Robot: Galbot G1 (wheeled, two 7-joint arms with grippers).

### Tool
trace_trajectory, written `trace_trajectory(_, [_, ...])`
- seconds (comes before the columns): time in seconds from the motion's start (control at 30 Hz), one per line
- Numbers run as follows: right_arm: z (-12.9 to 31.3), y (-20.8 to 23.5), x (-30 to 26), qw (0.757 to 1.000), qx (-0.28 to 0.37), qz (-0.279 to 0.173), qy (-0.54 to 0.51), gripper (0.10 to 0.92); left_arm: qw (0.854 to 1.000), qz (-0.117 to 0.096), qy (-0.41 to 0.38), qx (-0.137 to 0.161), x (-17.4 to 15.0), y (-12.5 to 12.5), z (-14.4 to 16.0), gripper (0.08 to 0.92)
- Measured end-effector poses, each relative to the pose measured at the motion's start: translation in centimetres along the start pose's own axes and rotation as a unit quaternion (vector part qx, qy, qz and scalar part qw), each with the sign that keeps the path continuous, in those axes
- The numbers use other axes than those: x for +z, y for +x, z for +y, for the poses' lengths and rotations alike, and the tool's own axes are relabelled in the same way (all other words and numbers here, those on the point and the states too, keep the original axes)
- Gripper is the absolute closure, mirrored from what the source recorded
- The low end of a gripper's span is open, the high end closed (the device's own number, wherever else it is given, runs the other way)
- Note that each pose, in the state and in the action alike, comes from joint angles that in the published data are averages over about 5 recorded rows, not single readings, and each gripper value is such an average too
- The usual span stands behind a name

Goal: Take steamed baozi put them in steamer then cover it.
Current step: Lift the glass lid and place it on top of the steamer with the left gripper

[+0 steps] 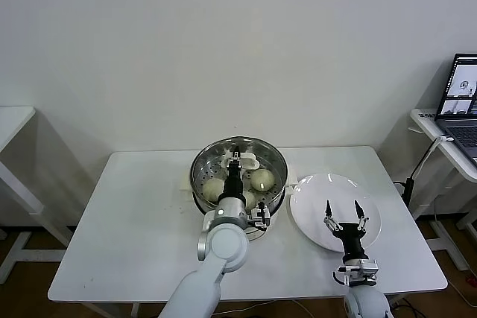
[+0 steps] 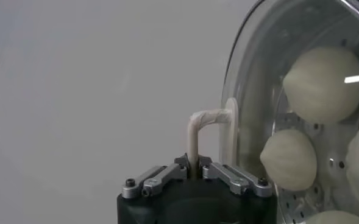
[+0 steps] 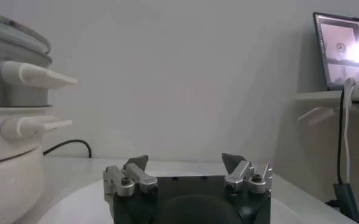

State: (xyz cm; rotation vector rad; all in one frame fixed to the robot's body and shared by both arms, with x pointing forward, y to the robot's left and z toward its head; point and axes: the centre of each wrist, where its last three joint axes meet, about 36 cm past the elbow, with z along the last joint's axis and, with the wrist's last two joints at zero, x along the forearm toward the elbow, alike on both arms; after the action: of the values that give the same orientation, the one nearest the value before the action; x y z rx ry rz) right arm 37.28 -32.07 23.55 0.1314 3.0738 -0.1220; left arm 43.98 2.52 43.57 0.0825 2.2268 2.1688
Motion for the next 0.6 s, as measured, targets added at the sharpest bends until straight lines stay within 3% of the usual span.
trace_trajectory(0.6, [-0.02,-0.14,0.06,1.0,0.0,-0.002,0.001,0.2,1.0,0.005,-0.012,0.012,0.14,-0.38,-0.88,0.81])
